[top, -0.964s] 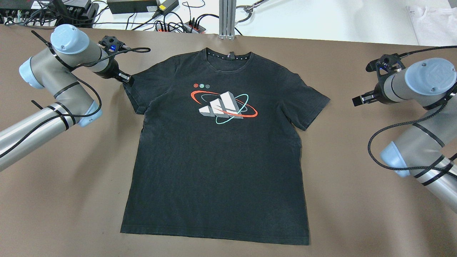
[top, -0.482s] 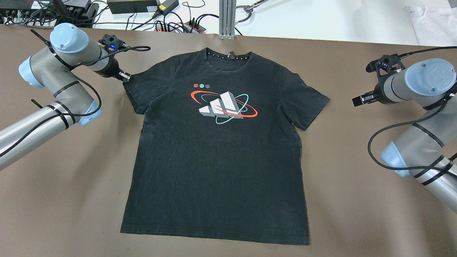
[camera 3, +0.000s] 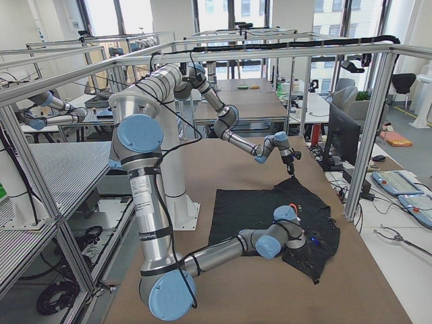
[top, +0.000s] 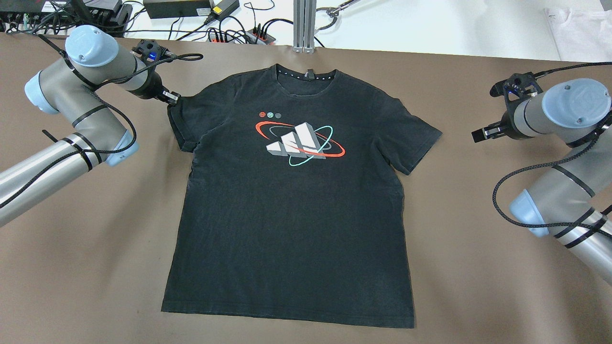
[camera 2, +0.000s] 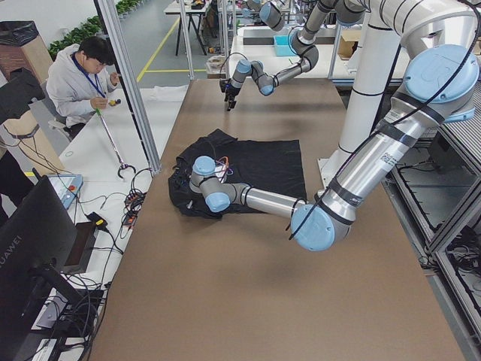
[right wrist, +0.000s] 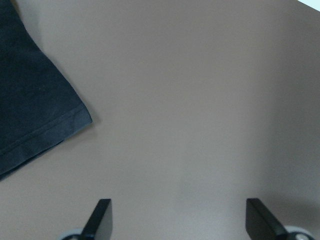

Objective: Fold clothes
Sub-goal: 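Grasp the sleeve nearest the left gripper and fold it across the chest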

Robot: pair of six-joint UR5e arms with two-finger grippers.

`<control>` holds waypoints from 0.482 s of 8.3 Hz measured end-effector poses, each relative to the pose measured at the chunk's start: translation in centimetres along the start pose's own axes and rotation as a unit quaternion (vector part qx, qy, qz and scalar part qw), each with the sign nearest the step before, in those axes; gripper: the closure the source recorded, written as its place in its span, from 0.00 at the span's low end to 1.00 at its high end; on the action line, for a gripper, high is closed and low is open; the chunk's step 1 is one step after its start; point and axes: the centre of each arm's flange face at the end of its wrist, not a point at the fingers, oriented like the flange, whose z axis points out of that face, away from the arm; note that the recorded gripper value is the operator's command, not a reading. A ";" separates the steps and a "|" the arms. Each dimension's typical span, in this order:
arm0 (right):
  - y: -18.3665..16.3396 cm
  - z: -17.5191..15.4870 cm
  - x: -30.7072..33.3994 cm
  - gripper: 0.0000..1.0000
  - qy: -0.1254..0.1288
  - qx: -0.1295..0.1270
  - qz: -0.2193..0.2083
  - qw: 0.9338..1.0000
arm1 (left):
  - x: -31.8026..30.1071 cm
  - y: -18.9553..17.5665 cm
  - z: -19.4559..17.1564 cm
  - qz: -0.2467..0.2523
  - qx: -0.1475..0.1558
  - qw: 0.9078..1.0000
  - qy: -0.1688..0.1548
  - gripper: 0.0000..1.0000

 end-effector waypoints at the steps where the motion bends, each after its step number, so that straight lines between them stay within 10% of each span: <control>1: 0.0 0.0 0.0 0.06 0.000 0.000 0.001 1.000 | 2.1 -0.6 -1.4 -0.031 0.013 0.999 0.014 1.00; 4: 0.2 0.1 -0.6 0.06 -0.004 -0.002 0.006 1.000 | 12.7 -0.1 -1.2 -0.102 0.037 0.993 0.044 1.00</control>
